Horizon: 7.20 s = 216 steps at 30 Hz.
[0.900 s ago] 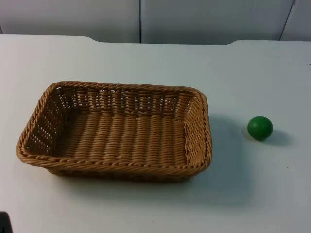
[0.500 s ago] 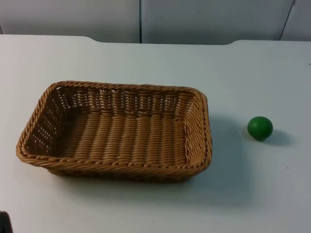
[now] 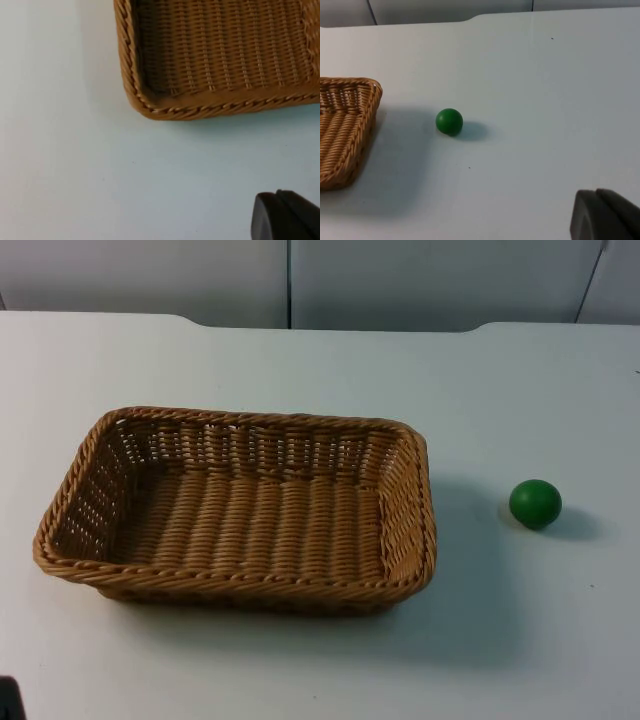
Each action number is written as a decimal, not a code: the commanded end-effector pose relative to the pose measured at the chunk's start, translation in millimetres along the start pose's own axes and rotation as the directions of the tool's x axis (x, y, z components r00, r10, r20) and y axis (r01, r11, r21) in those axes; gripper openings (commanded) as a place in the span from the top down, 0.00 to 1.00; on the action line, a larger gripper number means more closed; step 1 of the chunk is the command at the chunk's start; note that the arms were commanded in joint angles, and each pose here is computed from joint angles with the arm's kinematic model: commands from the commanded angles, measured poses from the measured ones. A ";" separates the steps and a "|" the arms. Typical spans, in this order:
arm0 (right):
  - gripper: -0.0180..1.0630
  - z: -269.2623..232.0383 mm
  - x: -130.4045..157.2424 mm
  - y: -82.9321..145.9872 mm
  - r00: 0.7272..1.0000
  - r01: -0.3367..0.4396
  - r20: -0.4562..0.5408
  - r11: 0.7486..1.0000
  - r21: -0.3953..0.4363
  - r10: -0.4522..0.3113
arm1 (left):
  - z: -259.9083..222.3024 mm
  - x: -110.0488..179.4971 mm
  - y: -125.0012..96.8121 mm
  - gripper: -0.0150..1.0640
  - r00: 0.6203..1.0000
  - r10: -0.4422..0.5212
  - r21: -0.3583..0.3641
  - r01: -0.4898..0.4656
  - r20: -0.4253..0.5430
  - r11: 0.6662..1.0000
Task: Pick up the basket with the left hand and place the ball into the basket with the right hand.
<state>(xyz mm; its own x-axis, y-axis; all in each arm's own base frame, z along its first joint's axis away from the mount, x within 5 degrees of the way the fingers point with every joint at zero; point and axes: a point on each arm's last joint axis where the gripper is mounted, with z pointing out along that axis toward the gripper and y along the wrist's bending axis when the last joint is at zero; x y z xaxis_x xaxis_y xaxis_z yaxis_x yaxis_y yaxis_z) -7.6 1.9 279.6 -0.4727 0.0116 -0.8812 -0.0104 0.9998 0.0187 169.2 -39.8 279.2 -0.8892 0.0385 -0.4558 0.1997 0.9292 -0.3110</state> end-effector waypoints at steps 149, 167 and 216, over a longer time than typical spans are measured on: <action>0.99 0.2 0.3 0.4 1.000 -0.006 0.008 1.000 0.003 0.006 | 130.3 -98.4 31.8 0.99 0.938 -0.302 0.077 0.292 0.172 0.953; 0.99 0.2 0.3 0.4 1.000 -0.006 0.008 1.000 0.003 0.006 | 128.8 -98.6 37.7 0.99 0.944 -0.279 0.057 0.273 0.179 0.960; 0.99 0.1 -1.1 0.7 1.000 -0.008 0.024 1.000 0.000 0.008 | 128.8 -98.6 37.7 0.99 0.944 -0.279 0.057 0.273 0.179 0.960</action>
<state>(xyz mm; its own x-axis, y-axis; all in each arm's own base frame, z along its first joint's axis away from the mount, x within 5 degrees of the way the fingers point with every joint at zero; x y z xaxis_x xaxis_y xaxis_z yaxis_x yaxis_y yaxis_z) -7.2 2.1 280.3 -0.4641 0.0147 -0.8857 -0.0077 0.9998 0.0206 318.2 -56.2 200.4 -0.8301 -0.2676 -0.4893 -0.0193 0.8906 -0.4543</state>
